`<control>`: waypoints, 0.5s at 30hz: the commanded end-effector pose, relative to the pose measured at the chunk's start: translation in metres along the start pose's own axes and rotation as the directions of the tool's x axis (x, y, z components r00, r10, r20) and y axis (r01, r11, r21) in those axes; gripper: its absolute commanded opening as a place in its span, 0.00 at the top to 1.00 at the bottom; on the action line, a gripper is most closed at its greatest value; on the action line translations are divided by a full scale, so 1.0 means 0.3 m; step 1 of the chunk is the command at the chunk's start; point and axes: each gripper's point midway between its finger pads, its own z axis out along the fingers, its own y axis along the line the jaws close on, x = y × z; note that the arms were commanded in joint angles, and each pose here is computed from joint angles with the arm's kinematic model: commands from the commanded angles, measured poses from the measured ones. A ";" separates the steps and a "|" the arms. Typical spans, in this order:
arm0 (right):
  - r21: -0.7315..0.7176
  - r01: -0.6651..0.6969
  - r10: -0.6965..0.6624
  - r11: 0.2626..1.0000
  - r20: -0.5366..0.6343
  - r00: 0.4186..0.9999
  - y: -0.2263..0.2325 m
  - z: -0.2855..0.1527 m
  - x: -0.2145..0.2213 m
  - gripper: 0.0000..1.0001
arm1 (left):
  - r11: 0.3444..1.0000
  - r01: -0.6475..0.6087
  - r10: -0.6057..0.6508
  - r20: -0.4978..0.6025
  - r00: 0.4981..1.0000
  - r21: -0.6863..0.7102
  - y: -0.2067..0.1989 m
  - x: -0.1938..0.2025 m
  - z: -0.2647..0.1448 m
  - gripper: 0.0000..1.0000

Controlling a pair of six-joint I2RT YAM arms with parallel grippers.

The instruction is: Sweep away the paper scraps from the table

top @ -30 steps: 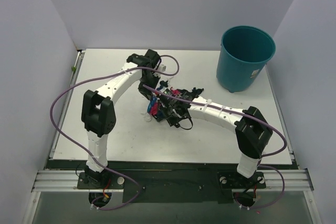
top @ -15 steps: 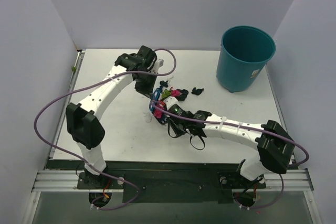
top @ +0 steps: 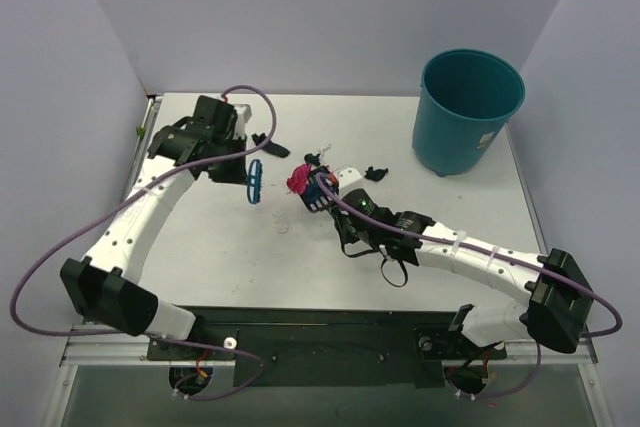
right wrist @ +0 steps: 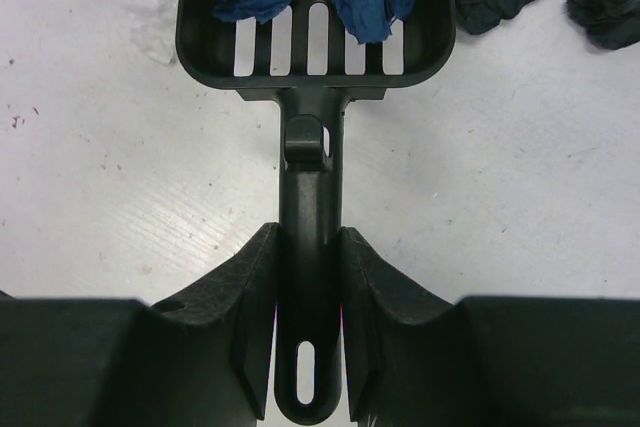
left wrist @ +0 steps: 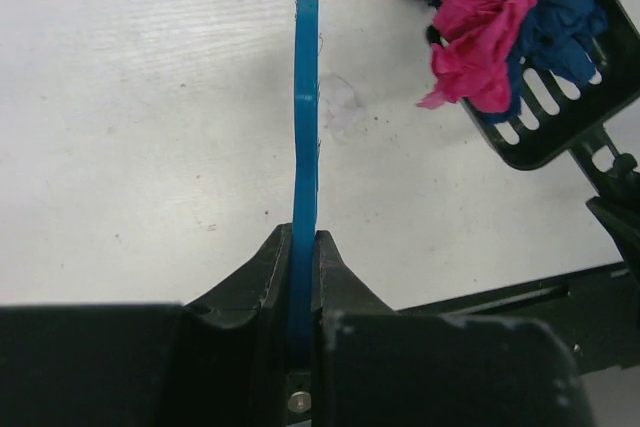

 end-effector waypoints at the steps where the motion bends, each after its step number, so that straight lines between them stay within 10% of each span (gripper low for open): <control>1: 0.024 -0.068 0.066 0.997 0.080 0.995 -0.043 -0.044 -0.075 1.00 | 0.996 0.045 -0.064 0.252 0.965 0.079 0.011 -0.106 -0.143 1.00; 15: 0.097 -0.168 0.148 0.981 0.187 0.971 -0.190 -0.237 -0.243 1.00 | 0.995 0.014 -0.038 0.246 0.969 0.097 0.031 0.012 -0.028 1.00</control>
